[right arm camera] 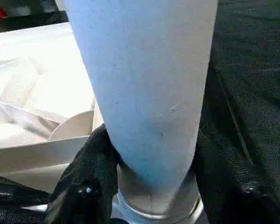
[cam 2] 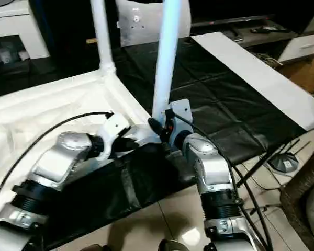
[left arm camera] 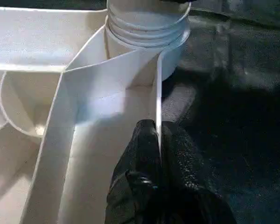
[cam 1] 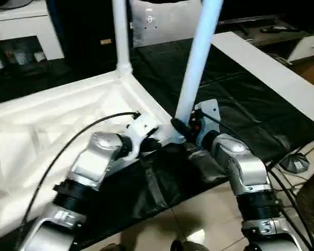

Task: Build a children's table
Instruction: Rotate leg to tighten

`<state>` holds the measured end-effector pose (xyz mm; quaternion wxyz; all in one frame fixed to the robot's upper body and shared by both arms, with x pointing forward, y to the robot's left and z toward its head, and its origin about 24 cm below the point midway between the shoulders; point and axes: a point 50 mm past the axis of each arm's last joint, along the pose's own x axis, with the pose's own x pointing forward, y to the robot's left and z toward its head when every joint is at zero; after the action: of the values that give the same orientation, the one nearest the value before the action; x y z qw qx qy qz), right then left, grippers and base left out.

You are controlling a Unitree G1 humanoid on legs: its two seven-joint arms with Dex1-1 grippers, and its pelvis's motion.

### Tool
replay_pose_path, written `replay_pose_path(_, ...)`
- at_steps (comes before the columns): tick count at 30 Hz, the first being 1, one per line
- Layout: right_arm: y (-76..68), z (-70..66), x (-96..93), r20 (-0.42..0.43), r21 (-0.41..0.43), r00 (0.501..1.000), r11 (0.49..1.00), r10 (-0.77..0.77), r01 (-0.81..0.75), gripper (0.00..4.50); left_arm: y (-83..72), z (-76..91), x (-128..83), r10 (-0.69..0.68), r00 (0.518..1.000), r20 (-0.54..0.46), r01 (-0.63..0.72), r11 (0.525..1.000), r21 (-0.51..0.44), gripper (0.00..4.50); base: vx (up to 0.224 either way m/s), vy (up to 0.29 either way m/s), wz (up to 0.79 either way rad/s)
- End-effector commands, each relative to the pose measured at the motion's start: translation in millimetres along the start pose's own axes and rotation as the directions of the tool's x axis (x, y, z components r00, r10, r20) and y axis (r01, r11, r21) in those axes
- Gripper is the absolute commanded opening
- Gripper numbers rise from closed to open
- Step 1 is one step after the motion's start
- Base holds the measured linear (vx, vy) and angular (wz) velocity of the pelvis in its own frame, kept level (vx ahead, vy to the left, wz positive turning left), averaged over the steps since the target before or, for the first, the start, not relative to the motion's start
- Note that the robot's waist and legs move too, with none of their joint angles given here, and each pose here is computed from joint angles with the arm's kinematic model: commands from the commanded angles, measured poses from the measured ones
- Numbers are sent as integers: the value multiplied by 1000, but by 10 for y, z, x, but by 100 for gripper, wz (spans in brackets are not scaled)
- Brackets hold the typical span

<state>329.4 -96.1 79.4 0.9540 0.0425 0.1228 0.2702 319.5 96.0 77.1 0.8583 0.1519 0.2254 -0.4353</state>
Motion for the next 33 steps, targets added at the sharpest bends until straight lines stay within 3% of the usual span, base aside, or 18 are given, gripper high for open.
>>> replay_pose_path(1, 341, -126, 98, -26, 66, 986, 984, 166, -164, 271, -57, 312, 24, 7, 995, 103, -15, 997, 77, 0, 0, 0, 0)
replay_pose_path(3, 320, -115, 71, -6, 74, 988, 985, 156, -156, 311, -66, 303, 28, 5, 996, 88, -13, 995, 95, 0, 0, 0, 0)
replay_pose_path(6, 217, -115, -7, 3, 54, 988, 987, 153, -153, 328, -59, 271, 5, -20, 997, 71, 11, 993, 114, 0, 0, 0, 0)
replay_pose_path(12, -60, -90, -214, 1, -76, 982, 979, 189, -188, 400, -31, 151, -100, -131, 991, 34, 121, 972, 201, 0, 0, 0, 0)
replay_pose_path(15, -228, -29, -386, -39, -184, 955, 938, 293, -295, 405, 2, 64, -199, -222, 975, -7, 216, 941, 261, 0, 0, 0, 0)
replay_pose_path(19, -295, -23, -468, -106, -268, 927, 887, 360, -375, 405, 27, 18, -258, -266, 963, -42, 266, 918, 296, 0, 0, 0, 0)
replay_pose_path(23, -347, 17, -526, -124, -277, 883, 839, 452, -469, 405, -15, -18, -310, -370, 926, -81, 375, 865, 335, 0, 0, 0, 0)
replay_pose_path(27, -381, -2, -607, -219, -270, 766, 716, 605, -643, 405, -57, -76, -355, -469, 866, -171, 496, 765, 411, 0, 0, 0, 0)
replay_pose_path(30, -390, -20, -622, -253, -255, 726, 679, 640, -688, 389, -86, -83, -376, -511, 840, -184, 537, 734, 415, 0, 0, 0, 0)
replay_pose_path(31, -380, -18, -633, -272, -226, 681, 642, 680, -732, 371, -104, -87, -393, -538, 818, -203, 569, 707, 420, 0, 0, 0, 0)
replay_pose_path(33, -376, -15, -637, -277, -215, 664, 629, 694, -747, 368, -107, -88, -398, -545, 812, -209, 578, 699, 422, 0, 0, 0, 0)
